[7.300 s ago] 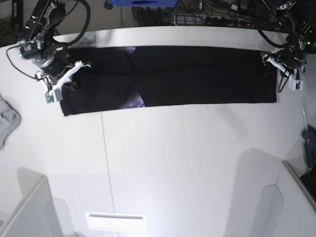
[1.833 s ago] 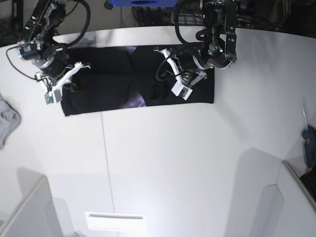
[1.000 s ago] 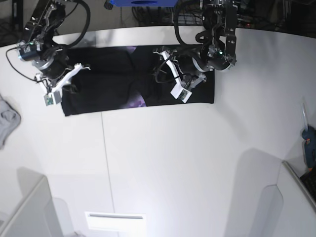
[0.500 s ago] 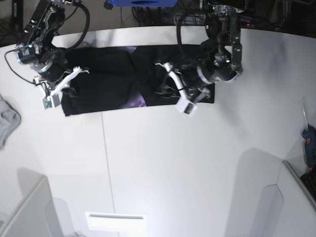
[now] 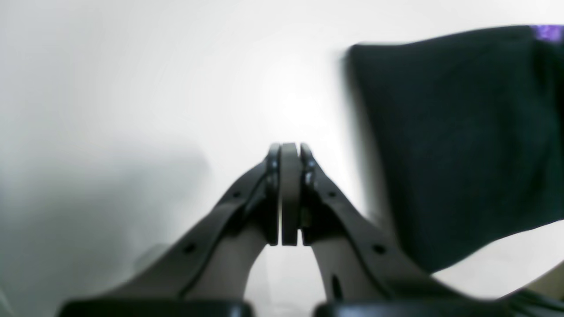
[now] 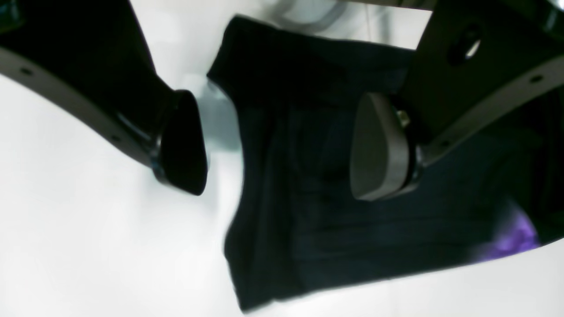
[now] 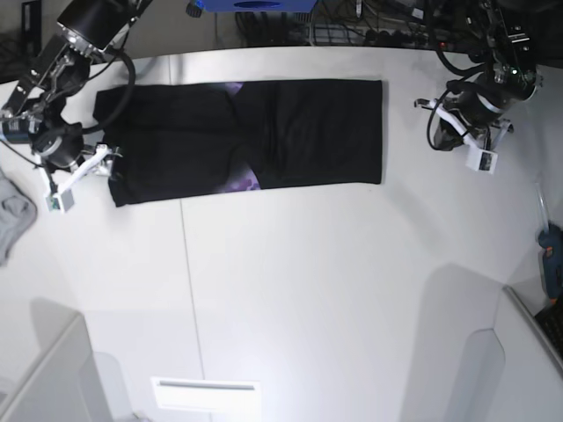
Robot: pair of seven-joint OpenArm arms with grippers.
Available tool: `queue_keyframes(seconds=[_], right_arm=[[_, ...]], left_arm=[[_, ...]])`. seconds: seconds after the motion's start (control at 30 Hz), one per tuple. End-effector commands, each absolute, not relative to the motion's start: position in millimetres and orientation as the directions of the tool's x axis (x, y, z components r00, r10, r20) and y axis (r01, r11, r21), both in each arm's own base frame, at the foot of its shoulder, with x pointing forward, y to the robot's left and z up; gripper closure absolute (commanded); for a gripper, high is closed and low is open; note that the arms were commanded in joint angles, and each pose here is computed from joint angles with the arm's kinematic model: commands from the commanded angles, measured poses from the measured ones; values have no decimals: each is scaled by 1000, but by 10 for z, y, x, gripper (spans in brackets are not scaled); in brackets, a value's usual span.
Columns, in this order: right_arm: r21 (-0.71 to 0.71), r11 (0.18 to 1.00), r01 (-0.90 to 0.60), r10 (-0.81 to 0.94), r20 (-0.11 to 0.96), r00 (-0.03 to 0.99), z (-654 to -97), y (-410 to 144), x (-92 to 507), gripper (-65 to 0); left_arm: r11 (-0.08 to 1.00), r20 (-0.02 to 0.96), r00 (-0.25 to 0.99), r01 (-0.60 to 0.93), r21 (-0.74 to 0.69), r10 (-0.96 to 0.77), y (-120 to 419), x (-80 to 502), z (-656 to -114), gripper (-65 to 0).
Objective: Fold the T-shirt properly
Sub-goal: 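Release the strip and move the left gripper to the strip's end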
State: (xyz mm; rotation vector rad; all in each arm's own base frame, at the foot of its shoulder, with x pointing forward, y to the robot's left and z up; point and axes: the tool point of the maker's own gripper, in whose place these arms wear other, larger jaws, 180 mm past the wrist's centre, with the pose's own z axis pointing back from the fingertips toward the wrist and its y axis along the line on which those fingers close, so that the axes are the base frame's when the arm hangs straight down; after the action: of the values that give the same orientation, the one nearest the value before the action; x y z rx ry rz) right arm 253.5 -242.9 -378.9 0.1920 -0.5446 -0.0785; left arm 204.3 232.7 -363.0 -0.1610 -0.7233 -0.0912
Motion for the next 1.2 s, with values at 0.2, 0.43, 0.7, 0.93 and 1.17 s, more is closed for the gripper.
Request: queue_keyframes(seconds=[0.2, 0.43, 0.7, 0.93, 1.17], right_arm=[[260, 964, 49, -164, 443, 881, -4020, -2493, 2556, -479], [294, 953, 69, -188, 399, 898, -4177, -2454, 2486, -479], [294, 953, 69, -179, 364, 914, -4261, -2421, 2362, -479], [313, 947, 70, -182, 344, 921, -4330, -2295, 2230, -429], [319, 945, 71, -184, 338, 923, -4343, -2267, 2220, -419]], left_arm=[[986, 642, 766, 95, -140, 18, 2507, 1906, -3843, 0], [988, 612, 791, 98, -123, -3, 2493, 1837, -4101, 0], [975, 609, 791, 176, -137, -58, 2083, 1855, -4237, 0], [964, 607, 792, 209, -166, -67, 1892, 1862, -4269, 0], [950, 610, 788, 248, -189, -85, 1710, 1900, -4283, 0]])
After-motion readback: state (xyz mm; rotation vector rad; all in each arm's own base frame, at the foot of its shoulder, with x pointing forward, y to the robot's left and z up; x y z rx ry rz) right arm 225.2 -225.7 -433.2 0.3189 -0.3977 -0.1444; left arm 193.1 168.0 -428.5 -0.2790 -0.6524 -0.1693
